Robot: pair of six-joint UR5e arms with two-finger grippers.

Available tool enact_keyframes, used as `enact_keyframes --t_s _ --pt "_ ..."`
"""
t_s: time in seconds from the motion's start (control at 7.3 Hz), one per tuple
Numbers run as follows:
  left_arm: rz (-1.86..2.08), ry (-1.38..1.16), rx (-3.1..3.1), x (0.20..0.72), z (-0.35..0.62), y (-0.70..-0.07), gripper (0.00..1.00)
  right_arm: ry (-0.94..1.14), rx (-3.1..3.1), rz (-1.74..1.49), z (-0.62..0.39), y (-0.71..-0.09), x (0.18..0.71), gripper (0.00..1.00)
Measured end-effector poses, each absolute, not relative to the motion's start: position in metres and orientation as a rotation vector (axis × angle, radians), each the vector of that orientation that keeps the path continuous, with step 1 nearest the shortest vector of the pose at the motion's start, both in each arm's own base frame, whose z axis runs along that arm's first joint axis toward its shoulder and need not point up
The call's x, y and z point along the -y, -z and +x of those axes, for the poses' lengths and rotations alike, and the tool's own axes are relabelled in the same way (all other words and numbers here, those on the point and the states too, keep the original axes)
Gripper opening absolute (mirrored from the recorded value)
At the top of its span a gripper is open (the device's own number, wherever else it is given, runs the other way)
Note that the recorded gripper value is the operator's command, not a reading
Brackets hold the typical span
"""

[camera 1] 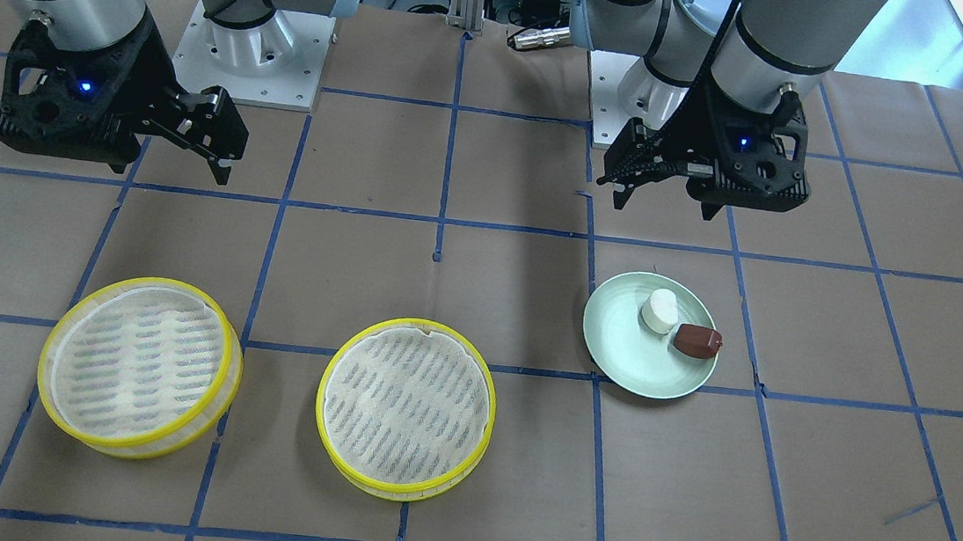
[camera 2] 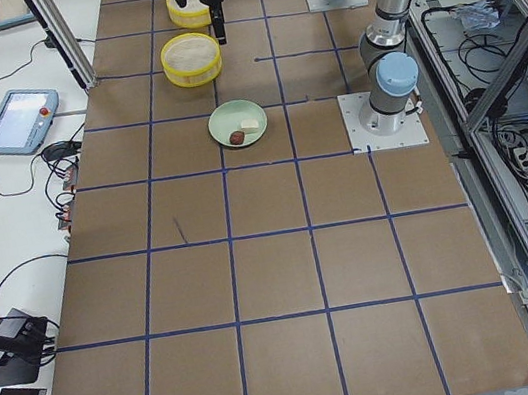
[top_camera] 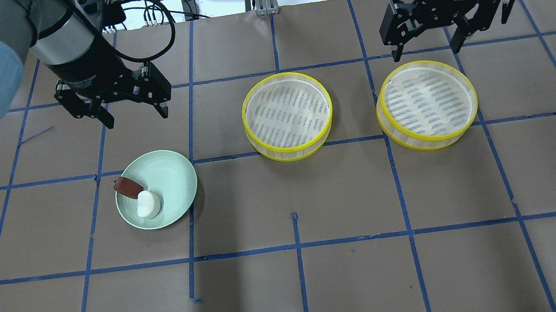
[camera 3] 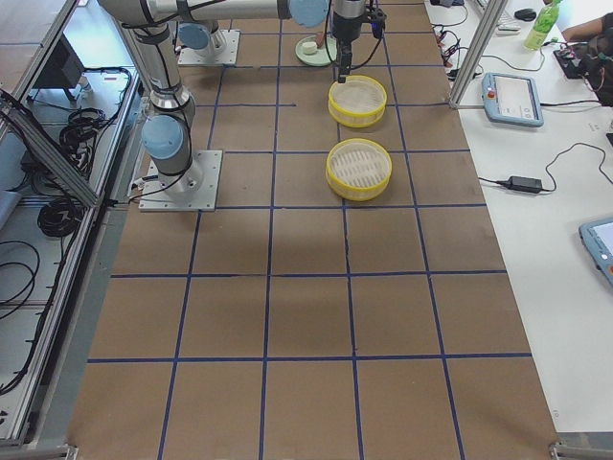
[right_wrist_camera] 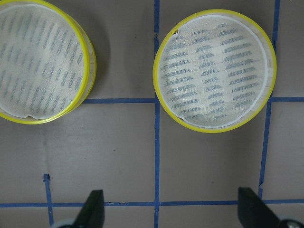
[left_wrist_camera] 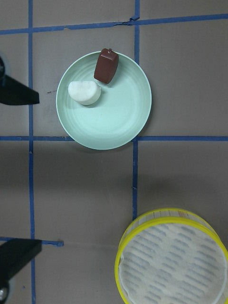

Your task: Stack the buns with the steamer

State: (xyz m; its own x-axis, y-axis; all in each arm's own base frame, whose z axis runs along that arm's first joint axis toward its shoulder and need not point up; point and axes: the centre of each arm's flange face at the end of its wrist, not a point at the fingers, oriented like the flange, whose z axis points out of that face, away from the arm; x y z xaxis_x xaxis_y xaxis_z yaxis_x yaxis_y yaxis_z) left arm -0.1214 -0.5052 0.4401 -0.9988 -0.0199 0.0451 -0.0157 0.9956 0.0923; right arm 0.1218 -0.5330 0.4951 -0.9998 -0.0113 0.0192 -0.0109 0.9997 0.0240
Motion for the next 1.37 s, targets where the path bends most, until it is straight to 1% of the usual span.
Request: enact_keyframes --t_s 0.41,0.55,0.82,1.1,1.23,1.37 --pt "0.11 0.286 3.081 0.535 -0.06 -0.358 1.0 0.081 3.12 0.04 0.052 -0.473 0.556 1.0" --pt "0.121 0.334 3.072 0.538 -0.052 -0.339 0.97 0.101 3.122 0.054 0.025 -0.458 0.565 1.0" --pt "0.111 0.446 3.089 0.527 -0.045 -0.29 0.97 0.112 3.126 0.068 -0.01 -0.405 0.585 1.0" --pt "0.095 0.472 3.115 0.517 -0.043 -0.229 0.93 0.084 3.121 0.067 -0.023 -0.35 0.592 1.0" --pt "0.091 0.484 3.117 0.513 -0.043 -0.21 0.72 0.082 3.121 0.044 -0.033 -0.332 0.593 1.0" --pt "0.09 0.483 3.117 0.511 -0.043 -0.2 0.25 0.084 3.125 0.006 -0.049 -0.312 0.598 1.0"
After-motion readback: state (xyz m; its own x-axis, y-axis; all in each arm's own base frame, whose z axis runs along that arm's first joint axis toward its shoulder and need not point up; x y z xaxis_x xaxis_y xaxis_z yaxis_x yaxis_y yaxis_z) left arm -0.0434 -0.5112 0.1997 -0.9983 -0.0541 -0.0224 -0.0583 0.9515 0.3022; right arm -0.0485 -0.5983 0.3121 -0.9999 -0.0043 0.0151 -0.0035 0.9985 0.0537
